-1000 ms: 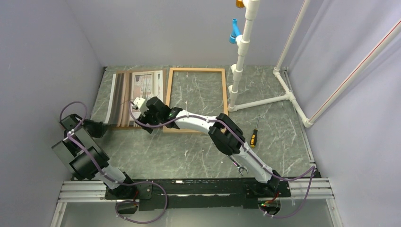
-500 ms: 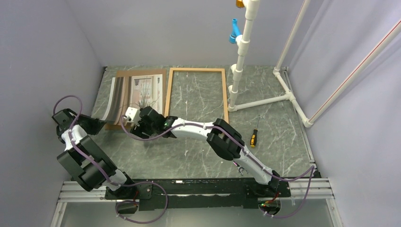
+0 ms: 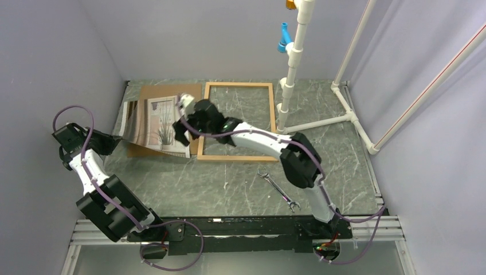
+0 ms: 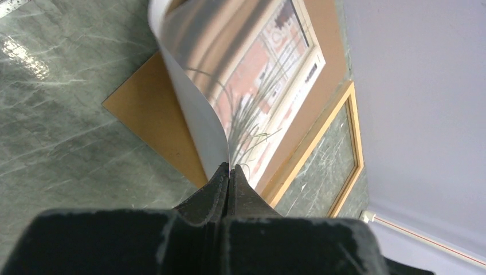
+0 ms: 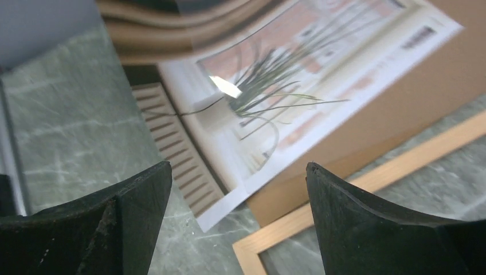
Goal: Take the photo out of the frame
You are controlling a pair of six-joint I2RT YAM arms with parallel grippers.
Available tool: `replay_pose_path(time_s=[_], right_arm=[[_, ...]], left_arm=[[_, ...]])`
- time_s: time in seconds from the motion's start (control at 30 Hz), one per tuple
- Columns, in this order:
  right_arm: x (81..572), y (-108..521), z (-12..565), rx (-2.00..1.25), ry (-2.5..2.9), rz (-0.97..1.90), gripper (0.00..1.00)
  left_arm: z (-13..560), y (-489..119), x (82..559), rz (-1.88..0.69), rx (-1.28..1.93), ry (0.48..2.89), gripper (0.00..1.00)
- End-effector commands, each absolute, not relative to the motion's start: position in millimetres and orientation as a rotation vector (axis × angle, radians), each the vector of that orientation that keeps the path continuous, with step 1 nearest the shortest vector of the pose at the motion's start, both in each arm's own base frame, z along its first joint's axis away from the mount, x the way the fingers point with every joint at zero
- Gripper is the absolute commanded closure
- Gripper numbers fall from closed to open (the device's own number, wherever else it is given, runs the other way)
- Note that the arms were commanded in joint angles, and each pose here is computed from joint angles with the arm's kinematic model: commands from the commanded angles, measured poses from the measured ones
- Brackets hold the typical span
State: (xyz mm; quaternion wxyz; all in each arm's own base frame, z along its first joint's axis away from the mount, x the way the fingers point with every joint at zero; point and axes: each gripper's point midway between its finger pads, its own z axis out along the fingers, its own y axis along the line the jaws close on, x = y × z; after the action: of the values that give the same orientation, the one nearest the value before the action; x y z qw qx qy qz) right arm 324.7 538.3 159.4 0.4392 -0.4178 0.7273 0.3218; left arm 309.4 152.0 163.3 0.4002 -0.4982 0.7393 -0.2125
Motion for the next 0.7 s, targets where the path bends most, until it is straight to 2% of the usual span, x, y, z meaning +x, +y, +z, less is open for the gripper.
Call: replay_pose_path(time_s=[0.0,0.17,0.57,0.67], right_arm=[[343.0,516.9,204.9,-0.833,1.839,1.057,0.12],[349.5,511.7,189.5,-0.792,1.913,1.101,0.12],[311.2,509.8,174.9,-0.828,1.996,1.252,0.13],[291.3,518.9,174.5,-0.917,1.933,1.161,0.12]], left_arm=[[185.3,147.9,311.8,-0.576,-1.206,1.851,1.0],[194.5,145.9,310.4,-0.569,-1.186,1.825,1.0],[229.4,128.1,291.2,-0.519,-1.051,1.84,1.0],[233.4,118.9,282.8,-0.511,-1.028,1.823,1.0]])
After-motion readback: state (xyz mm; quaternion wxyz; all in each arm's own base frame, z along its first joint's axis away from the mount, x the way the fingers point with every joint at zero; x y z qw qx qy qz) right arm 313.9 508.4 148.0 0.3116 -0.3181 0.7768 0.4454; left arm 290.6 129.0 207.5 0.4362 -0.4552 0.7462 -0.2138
